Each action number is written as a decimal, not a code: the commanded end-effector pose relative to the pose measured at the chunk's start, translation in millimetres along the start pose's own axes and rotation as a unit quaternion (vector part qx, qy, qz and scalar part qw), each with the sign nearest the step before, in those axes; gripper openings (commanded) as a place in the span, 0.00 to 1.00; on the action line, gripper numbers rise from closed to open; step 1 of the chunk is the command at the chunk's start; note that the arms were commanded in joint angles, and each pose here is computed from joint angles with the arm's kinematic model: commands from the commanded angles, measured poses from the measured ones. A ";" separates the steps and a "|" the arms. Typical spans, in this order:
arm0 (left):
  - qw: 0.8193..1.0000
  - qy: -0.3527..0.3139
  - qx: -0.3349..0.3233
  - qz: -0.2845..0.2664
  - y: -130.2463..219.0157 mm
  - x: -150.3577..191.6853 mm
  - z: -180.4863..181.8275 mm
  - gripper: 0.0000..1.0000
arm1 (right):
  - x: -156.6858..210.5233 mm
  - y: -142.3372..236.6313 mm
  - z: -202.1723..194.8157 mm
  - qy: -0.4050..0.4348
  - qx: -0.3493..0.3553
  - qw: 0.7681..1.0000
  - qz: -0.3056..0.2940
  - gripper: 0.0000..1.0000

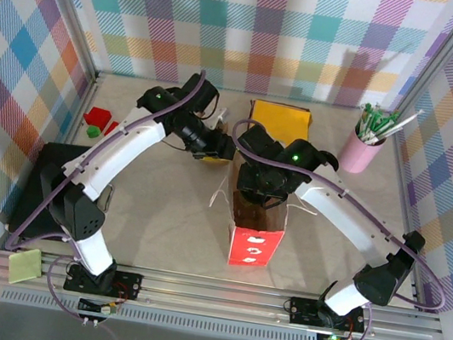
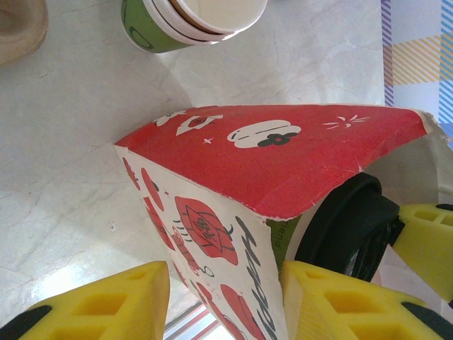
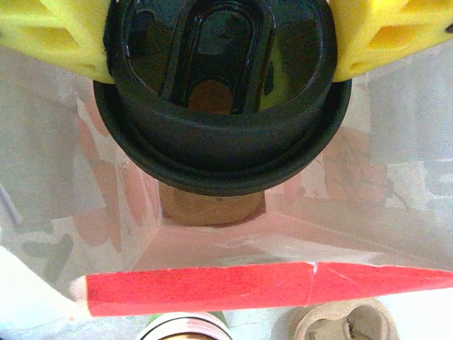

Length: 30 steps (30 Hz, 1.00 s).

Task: Pack the takeout coffee

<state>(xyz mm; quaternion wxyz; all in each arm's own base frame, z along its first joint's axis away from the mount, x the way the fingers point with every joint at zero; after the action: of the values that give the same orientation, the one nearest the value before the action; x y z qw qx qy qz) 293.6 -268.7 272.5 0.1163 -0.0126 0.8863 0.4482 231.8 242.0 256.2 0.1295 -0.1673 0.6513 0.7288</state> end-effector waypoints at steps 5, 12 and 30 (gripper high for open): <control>0.999 -0.026 0.003 0.036 -17.2 13.3 -10.5 0.46 | 9.4 9.3 -7.0 0.002 -0.003 1.000 0.018 0.56; 0.998 -0.042 -0.010 0.041 -21.5 16.8 -18.9 0.22 | 23.7 16.8 -16.0 -0.003 -0.009 0.999 0.039 0.55; 0.996 -0.090 -0.012 -0.018 18.8 30.8 -27.5 0.00 | 32.5 43.1 0.5 0.036 -0.051 0.998 -0.005 0.54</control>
<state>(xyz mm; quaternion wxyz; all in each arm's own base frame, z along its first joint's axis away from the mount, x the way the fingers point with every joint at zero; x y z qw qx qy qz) 265.9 -281.0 295.9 0.1890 -0.0014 0.8722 0.4512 182.1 236.6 277.3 0.0880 -0.1906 0.6170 0.7585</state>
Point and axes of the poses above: each hand's point on the last joint's axis, 136 mm out from that joint toward the fingers, its own y axis back along the fingers, its own z axis along the line the jaws close on, x = y × z, the point moved 1 cm from there along y, back along the fingers, and after that the axes turned 3 degrees about y, right-handed, at the moved point
